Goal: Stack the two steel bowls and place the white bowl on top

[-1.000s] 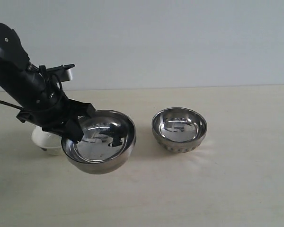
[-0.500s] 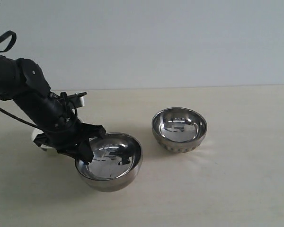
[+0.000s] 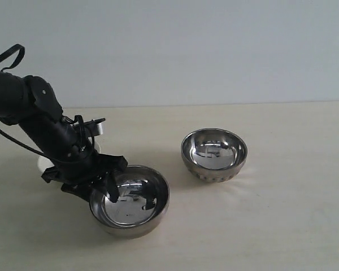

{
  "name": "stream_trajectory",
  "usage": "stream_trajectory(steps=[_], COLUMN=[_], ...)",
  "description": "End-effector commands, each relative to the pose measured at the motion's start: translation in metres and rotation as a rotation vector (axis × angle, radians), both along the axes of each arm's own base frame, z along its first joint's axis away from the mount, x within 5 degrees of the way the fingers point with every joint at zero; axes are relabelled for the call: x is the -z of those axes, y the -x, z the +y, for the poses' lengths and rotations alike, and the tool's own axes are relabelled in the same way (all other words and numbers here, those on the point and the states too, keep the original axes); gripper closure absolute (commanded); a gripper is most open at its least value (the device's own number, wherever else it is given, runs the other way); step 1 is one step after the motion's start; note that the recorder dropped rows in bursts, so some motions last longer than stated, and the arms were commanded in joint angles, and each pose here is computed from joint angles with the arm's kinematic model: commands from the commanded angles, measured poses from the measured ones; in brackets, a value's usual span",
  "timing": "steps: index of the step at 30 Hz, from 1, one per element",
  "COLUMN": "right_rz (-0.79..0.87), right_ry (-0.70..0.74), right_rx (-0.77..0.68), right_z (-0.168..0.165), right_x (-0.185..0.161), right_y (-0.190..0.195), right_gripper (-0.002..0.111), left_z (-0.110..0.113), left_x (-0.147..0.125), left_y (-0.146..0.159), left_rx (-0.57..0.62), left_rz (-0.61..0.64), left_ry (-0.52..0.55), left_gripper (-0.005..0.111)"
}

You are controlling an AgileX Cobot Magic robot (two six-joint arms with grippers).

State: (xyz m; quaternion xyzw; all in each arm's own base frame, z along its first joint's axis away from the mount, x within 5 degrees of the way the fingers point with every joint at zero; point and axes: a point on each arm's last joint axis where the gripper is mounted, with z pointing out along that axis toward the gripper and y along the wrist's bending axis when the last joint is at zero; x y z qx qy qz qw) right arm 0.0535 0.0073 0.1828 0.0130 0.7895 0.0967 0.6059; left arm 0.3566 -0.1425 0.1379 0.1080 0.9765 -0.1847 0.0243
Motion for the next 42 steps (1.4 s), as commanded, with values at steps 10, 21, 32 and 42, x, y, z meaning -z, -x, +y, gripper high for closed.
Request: stream_trajectory(steps=[10, 21, 32, 42], right_rz=[-0.016, -0.016, -0.016, -0.016], right_ry=[0.008, 0.008, 0.008, 0.008], right_rx=[0.003, 0.003, 0.003, 0.003], right_z=[0.0, 0.0, 0.0, 0.0], right_x=[-0.001, -0.001, -0.001, -0.001], right_y=[0.0, 0.0, 0.0, 0.0], right_gripper=[0.108, 0.108, 0.108, 0.108], left_z=[0.0, 0.004, -0.051, -0.116], left_x=[-0.043, -0.106, -0.113, -0.078], left_y=[0.008, 0.012, -0.017, -0.053], left_rx=[0.016, 0.004, 0.128, 0.211], left_rz=[-0.062, -0.215, -0.341, -0.381], left_ry=[0.018, 0.038, 0.066, 0.096], left_gripper=[0.06, 0.06, 0.056, 0.056])
